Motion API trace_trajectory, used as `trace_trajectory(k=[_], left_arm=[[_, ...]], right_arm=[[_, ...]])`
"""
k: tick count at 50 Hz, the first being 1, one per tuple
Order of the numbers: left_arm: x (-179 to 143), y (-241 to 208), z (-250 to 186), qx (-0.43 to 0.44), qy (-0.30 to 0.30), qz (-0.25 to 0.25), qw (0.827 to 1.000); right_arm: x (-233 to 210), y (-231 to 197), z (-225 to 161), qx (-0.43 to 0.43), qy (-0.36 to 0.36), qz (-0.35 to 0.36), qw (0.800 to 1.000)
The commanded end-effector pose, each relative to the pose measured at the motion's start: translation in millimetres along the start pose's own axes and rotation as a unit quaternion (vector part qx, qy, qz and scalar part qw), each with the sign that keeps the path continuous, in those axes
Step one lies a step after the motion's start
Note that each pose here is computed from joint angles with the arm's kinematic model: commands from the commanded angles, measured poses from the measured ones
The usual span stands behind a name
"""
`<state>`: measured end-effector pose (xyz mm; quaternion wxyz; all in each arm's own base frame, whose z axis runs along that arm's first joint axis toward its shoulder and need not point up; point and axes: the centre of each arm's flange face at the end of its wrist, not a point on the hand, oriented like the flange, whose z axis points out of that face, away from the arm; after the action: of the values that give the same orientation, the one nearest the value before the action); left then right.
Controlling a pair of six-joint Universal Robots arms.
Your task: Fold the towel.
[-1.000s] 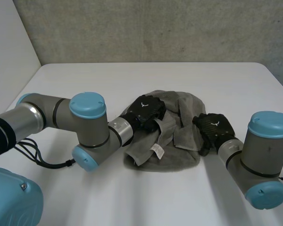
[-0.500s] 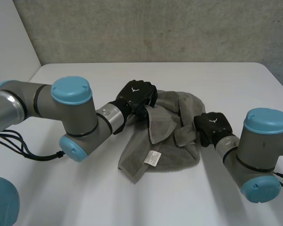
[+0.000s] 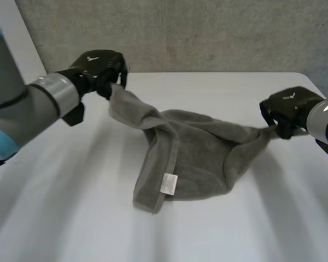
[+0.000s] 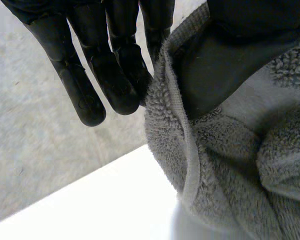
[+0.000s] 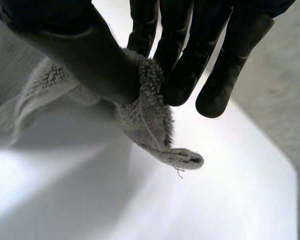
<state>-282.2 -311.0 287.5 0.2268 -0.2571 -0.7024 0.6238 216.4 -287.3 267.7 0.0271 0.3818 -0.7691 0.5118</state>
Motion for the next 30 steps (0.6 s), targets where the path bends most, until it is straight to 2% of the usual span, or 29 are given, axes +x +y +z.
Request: trace_trajectory(k=[1, 5, 7, 8, 9, 10, 12, 13, 15, 16, 17, 18, 19, 20, 21, 22, 23, 24, 26, 27, 29, 30], left_arm=[[-11.2, 19.6, -8.8, -0.054, -0.016, -0.015, 0.998], [-15.0, 23.6, -3.8, -0.057, -0.017, 0.000, 0.998], [-21.6, 16.7, 8.6, -0.034, -0.021, 0.028, 0.999], [-21.6, 16.7, 8.6, -0.034, -0.021, 0.028, 0.999], [-26.0, 3.7, 16.0, -0.005, -0.026, 0.044, 0.999], [-26.1, 3.6, 16.1, -0.005, -0.027, 0.044, 0.999], [-34.7, -36.9, 26.9, 0.073, -0.044, 0.068, 0.994], [-34.8, -37.1, 27.0, 0.073, -0.044, 0.068, 0.994], [-41.6, -91.7, 26.6, 0.173, -0.068, 0.071, 0.980], [-41.6, -92.0, 26.6, 0.174, -0.068, 0.071, 0.980], [-46.7, -118.2, 22.3, 0.224, -0.080, 0.056, 0.970], [-46.7, -118.5, 22.2, 0.225, -0.080, 0.056, 0.970], [-54.5, -143.9, 14.6, 0.276, -0.090, 0.035, 0.956], [-66.1, -164.4, 5.8, 0.319, -0.100, 0.011, 0.942], [-66.2, -164.6, 5.8, 0.320, -0.100, 0.010, 0.942], [-76.8, -181.9, -4.6, 0.354, -0.103, -0.013, 0.929], [-86.5, -194.2, -14.1, 0.378, -0.103, -0.032, 0.919], [-86.6, -194.3, -14.2, 0.379, -0.103, -0.032, 0.919], [-96.4, -200.5, -21.5, 0.391, -0.093, -0.069, 0.913], [-96.4, -200.5, -21.5, 0.391, -0.093, -0.069, 0.913], [-104.1, -190.8, -18.4, 0.378, -0.098, -0.088, 0.916], [-104.2, -190.7, -18.4, 0.378, -0.098, -0.089, 0.916]], right_arm=[[-2.4, -0.5, 16.8, -0.015, -0.030, -0.059, 0.998], [8.2, -14.6, 30.9, 0.022, -0.004, -0.066, 0.998], [19.7, -45.6, 39.4, 0.093, 0.040, -0.078, 0.992], [19.8, -45.7, 39.4, 0.093, 0.040, -0.078, 0.992], [23.7, -68.4, 40.3, 0.144, 0.064, -0.080, 0.984], [23.7, -68.6, 40.3, 0.145, 0.064, -0.080, 0.984], [46.2, -125.1, 26.8, 0.273, 0.132, -0.059, 0.951], [46.3, -125.3, 26.7, 0.274, 0.133, -0.059, 0.951], [77.1, -173.3, -3.3, 0.400, 0.194, 0.000, 0.896], [77.2, -173.5, -3.5, 0.401, 0.194, 0.000, 0.895], [89.5, -192.0, -21.5, 0.457, 0.210, 0.033, 0.864], [89.7, -192.2, -21.7, 0.458, 0.210, 0.034, 0.863], [99.6, -206.9, -40.2, 0.505, 0.221, 0.061, 0.833], [106.7, -215.4, -54.3, 0.533, 0.223, 0.080, 0.812], [106.7, -215.5, -54.4, 0.533, 0.223, 0.080, 0.812], [110.8, -217.0, -59.4, 0.538, 0.224, 0.086, 0.808], [112.5, -215.2, -60.1, 0.530, 0.226, 0.084, 0.813], [112.5, -215.2, -60.1, 0.529, 0.226, 0.084, 0.813], [105.3, -202.8, -49.3, 0.482, 0.214, 0.073, 0.847], [105.2, -202.7, -49.2, 0.481, 0.213, 0.073, 0.847], [89.9, -186.1, -30.6, 0.418, 0.197, 0.048, 0.886], [89.8, -186.0, -30.5, 0.418, 0.197, 0.048, 0.886]])
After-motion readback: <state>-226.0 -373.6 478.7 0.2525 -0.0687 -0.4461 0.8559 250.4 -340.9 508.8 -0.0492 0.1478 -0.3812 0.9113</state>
